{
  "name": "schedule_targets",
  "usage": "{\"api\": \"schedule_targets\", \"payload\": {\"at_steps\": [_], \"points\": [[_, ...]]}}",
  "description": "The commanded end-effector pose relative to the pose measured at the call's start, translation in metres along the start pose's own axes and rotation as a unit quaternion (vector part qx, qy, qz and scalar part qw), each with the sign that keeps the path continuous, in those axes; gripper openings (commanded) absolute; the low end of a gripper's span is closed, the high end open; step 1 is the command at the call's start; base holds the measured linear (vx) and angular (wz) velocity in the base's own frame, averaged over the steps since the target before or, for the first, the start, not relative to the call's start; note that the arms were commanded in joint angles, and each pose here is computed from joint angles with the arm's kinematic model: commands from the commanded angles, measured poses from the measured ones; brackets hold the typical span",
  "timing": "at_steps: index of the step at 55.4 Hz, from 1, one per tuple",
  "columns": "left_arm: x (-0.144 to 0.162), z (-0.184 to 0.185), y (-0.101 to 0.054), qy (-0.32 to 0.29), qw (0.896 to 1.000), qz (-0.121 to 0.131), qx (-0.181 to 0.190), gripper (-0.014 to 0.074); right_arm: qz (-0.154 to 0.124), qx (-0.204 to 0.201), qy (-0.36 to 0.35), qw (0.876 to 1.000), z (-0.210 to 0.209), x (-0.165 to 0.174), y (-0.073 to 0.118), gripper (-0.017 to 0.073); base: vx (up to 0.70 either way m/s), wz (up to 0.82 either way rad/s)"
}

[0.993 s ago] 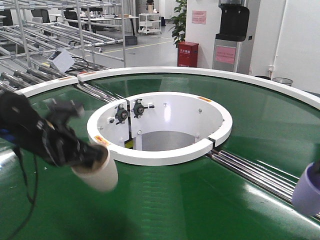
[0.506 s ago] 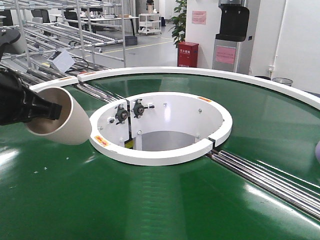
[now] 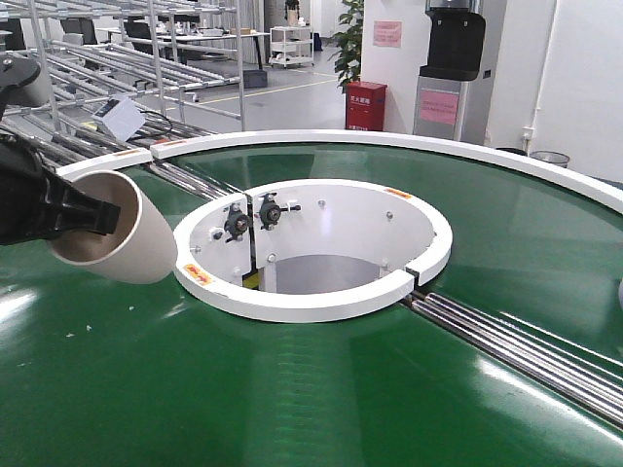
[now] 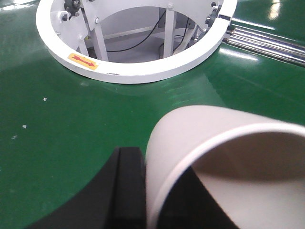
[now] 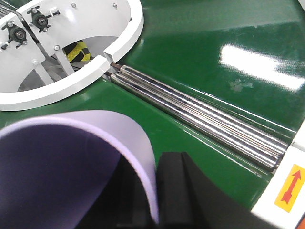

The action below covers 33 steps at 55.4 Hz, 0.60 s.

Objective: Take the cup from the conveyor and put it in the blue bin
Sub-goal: 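Hold both cups while the base drives to the blue bin shelf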

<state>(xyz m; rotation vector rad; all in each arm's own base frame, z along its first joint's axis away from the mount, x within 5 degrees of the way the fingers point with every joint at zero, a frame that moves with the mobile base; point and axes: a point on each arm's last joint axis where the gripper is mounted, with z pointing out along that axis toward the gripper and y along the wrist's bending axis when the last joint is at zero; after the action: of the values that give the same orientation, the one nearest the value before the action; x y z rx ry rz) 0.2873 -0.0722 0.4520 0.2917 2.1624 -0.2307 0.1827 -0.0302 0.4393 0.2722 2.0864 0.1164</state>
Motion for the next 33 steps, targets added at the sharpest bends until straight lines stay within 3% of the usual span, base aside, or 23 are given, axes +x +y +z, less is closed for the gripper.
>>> {"api": "schedule_targets", "payload": {"at_steps": [1, 19, 33], "points": [[-0.016, -0.024, -0.004, -0.073, 0.997, -0.003, 0.004, -0.0006, -0.002, -0.004, -0.061, 0.998, -0.012, -0.014, 0.003, -0.0009, 0.0, 0.0], [-0.016, -0.024, -0.004, -0.073, 0.997, -0.003, 0.005, -0.0006, -0.001, -0.004, -0.057, 0.998, -0.01, -0.014, 0.002, -0.0009, -0.01, -0.04], [-0.016, -0.024, -0.004, -0.073, 0.997, -0.003, 0.005, -0.0006, 0.005, -0.004, -0.036, 0.999, 0.007, -0.015, 0.0, -0.0009, -0.11, -0.31]]}}
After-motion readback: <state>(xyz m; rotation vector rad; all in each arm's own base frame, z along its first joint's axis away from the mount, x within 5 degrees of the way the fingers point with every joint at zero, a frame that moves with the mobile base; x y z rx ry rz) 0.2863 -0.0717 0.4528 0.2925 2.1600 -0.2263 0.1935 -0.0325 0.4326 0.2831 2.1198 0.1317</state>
